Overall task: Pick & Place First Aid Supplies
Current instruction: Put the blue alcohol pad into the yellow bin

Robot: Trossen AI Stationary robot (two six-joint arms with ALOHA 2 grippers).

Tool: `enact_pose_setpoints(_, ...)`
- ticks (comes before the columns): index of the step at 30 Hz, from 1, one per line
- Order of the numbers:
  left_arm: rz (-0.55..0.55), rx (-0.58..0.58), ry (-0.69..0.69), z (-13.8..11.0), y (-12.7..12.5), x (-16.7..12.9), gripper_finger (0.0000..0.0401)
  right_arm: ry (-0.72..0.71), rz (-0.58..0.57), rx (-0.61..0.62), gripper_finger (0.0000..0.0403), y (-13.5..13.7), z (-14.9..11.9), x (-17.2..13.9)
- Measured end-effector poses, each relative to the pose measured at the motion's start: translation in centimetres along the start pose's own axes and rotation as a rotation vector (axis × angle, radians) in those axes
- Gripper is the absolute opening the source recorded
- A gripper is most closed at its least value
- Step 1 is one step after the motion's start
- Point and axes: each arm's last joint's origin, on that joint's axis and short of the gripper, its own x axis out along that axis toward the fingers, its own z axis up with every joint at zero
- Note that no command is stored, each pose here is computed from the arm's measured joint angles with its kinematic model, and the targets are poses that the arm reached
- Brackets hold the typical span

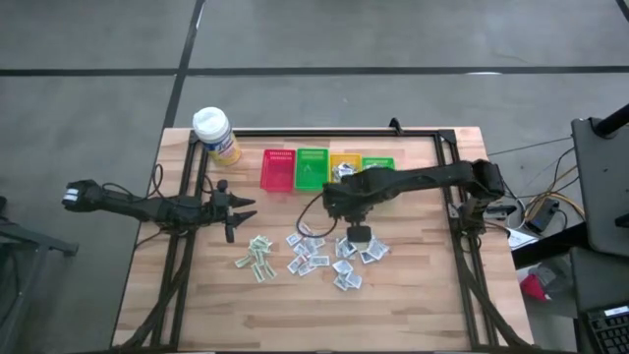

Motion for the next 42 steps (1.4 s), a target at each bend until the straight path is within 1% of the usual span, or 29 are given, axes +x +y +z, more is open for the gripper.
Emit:
enact_pose_setpoints(10, -0.001, 0.0, 0.0, 0.0, 0.0, 0.0, 0.0158, -0.261, -0.019, -0.018, 0.0013, -0.7, 2.7, -7.7)
enact_pose_setpoints(15, 0.0, 0.0, -0.001, 0.0, 0.0, 0.0, 0.0158, -0.358, -0.027, -0.015, 0.0013, -0.9, 3.3, -10.8)
enact_pose_setpoints(18, -0.001, 0.0, 0.0, 0.0, 0.0, 0.0, 0.0158, -0.391, -0.03, -0.013, 0.0013, -1.0, 3.4, -11.9)
enact_pose_setpoints(22, -0.001, 0.0, 0.0, 0.0, 0.0, 0.0, 0.0158, -0.404, -0.033, -0.022, 0.0013, -1.0, 3.4, -12.4)
enact_pose_setpoints(29, 0.0, 0.0, 0.0, 0.0, 0.0, 0.0, 0.0158, -0.37, -0.049, -0.027, 0.0013, -1.5, 3.2, -11.8)
enact_pose_setpoints(31, -0.001, 0.0, 0.0, 0.0, 0.0, 0.0, 0.0158, -0.355, -0.108, -0.009, 0.0013, -2.0, 3.1, -11.6)
enact_pose_setpoints(34, 0.0, 0.0, 0.0, 0.0, 0.0, 0.0, 0.0158, -0.326, -0.252, 0.027, 0.0013, -3.2, 2.9, -11.5)
enact_pose_setpoints(36, -0.001, 0.0, 0.0, 0.0, 0.0, 0.0, 0.0158, -0.307, -0.328, 0.027, 0.0013, -4.1, 2.7, -11.5)
enact_pose_setpoints(39, -0.001, 0.0, 0.0, 0.0, 0.0, 0.0, 0.0158, -0.285, -0.372, 0.031, 0.0013, -5.7, 2.5, -11.4)
enact_pose_setpoints(42, -0.001, 0.0, 0.0, 0.0, 0.0, 0.0, 0.0158, -0.271, -0.391, 0.076, 0.0013, -7.6, 2.0, -11.3)
